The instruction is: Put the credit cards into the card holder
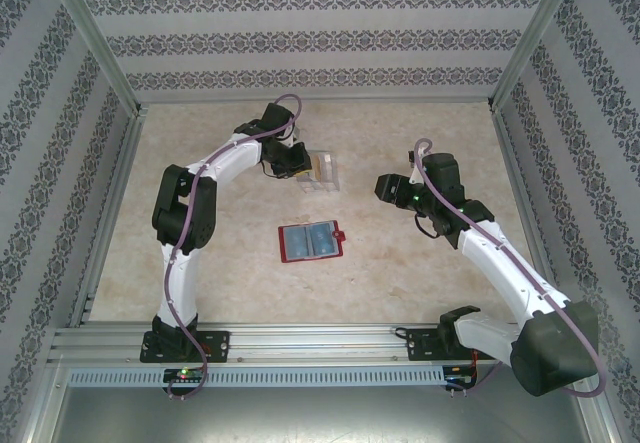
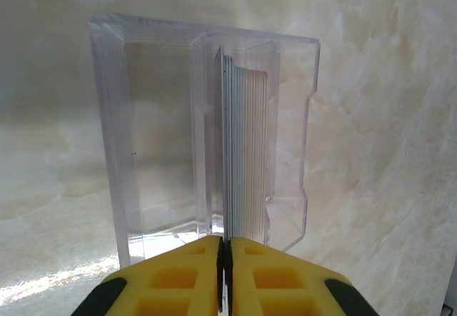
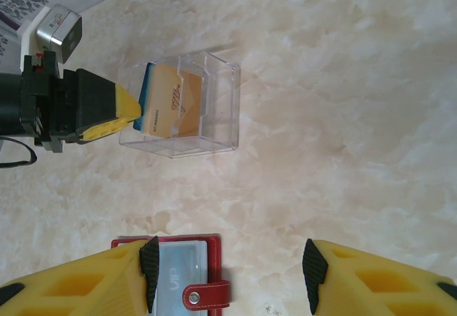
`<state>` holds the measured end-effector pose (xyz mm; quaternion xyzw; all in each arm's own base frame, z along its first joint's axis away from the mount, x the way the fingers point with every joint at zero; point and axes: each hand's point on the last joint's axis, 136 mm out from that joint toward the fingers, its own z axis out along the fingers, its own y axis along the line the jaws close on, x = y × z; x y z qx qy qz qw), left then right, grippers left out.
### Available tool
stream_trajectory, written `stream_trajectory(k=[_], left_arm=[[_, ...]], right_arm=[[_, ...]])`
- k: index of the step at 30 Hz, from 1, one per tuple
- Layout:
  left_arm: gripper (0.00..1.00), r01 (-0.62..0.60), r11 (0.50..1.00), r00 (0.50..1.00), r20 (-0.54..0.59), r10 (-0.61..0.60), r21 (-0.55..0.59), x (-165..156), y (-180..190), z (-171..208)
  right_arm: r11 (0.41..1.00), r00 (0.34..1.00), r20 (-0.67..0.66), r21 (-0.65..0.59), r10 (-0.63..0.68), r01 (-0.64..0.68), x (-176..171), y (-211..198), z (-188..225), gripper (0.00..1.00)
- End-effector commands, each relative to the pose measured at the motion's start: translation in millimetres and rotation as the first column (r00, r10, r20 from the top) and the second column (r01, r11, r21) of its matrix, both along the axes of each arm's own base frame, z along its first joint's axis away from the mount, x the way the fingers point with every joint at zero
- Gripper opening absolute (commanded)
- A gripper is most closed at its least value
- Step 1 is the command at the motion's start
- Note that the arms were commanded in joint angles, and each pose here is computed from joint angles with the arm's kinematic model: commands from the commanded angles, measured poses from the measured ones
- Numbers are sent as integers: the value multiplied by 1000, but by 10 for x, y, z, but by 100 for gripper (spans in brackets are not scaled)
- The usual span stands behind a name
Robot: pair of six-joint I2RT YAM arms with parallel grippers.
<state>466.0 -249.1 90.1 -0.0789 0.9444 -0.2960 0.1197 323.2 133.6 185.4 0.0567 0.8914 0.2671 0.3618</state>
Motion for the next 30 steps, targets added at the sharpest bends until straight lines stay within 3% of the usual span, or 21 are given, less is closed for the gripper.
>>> stream_trajectory(k=[1,30], left_arm=[[10,0,1000,1000,4,0,-11,26,19,7],[6,18,1000,999,48,-18,12,-33,74,344]], right_arm=[[1000,1000,1,14,1,-1,-3,6,23,58],[1000,1000,-11,19,20,-20,12,46,-43,57]])
